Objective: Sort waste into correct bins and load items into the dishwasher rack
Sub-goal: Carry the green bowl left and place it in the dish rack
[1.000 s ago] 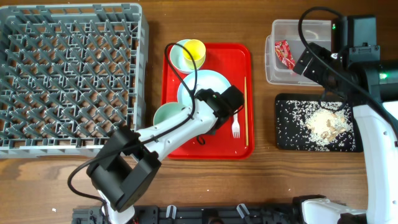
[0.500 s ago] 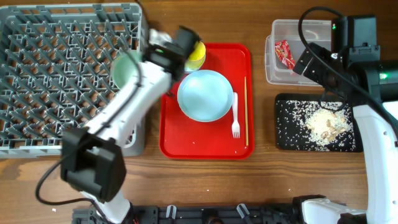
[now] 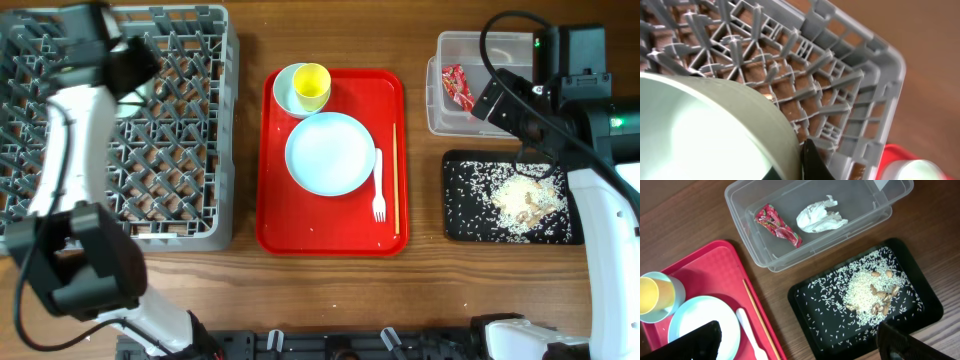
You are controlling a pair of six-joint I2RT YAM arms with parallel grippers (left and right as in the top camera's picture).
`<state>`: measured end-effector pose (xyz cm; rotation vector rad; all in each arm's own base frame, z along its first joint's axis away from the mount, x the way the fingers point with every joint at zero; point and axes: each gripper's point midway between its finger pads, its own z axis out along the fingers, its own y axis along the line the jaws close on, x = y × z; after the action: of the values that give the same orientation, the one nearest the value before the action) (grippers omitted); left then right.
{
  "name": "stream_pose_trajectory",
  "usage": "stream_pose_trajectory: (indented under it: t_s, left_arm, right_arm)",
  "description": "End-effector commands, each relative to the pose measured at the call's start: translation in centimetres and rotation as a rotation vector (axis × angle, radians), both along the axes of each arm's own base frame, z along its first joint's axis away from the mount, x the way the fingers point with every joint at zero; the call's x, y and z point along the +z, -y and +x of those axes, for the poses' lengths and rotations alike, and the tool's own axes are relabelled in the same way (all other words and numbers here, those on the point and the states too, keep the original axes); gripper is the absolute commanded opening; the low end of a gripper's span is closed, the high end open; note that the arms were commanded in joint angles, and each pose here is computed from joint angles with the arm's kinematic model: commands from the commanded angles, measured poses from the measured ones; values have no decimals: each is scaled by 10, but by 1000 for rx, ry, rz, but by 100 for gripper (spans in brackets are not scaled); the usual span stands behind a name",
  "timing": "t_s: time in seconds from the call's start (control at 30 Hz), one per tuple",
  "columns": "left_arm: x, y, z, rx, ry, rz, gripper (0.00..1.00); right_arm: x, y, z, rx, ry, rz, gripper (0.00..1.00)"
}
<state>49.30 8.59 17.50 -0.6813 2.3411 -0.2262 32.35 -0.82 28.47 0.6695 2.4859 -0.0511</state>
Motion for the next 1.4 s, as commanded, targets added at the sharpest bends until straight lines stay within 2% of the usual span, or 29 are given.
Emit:
stream_pose_trajectory:
  t_s: [0.0,0.07,0.23,0.4,0.67,0.77,0.87,0.93,1.13,1.37]
  left_arm:
    - [45,11,-4,-198,176,-434,4]
    - [56,2,-10,-253,231,-541,4]
    - [62,-21,-25,-292,277,-694,4]
    - [32,-21,-24,-299,231,-811,4]
    - [6,-38,-29,-224,177,-869,5]
    - [2,-49,-39,-171,154,-900,12]
    - [0,-60,-47,-129,145,-919,15]
    - [-1,-66,-51,-106,139,-931,29]
    - [-3,-87,-67,-31,131,-959,30]
    - [-14,-135,-109,192,66,-904,30]
  right_arm:
    - [1,5,2,-7,0,-25,100]
    - [1,5,2,-7,1,-24,100]
    - [1,5,2,-7,1,-24,99]
    - [1,4,2,-7,1,-24,100]
    - [1,5,2,-7,1,-25,100]
    - [1,5,2,-7,1,-24,100]
    - [1,5,2,-7,1,-24,99]
    - [1,5,2,-7,1,-24,100]
    - [1,5,2,-7,1,-25,100]
    - [1,4,2,-7,1,-24,100]
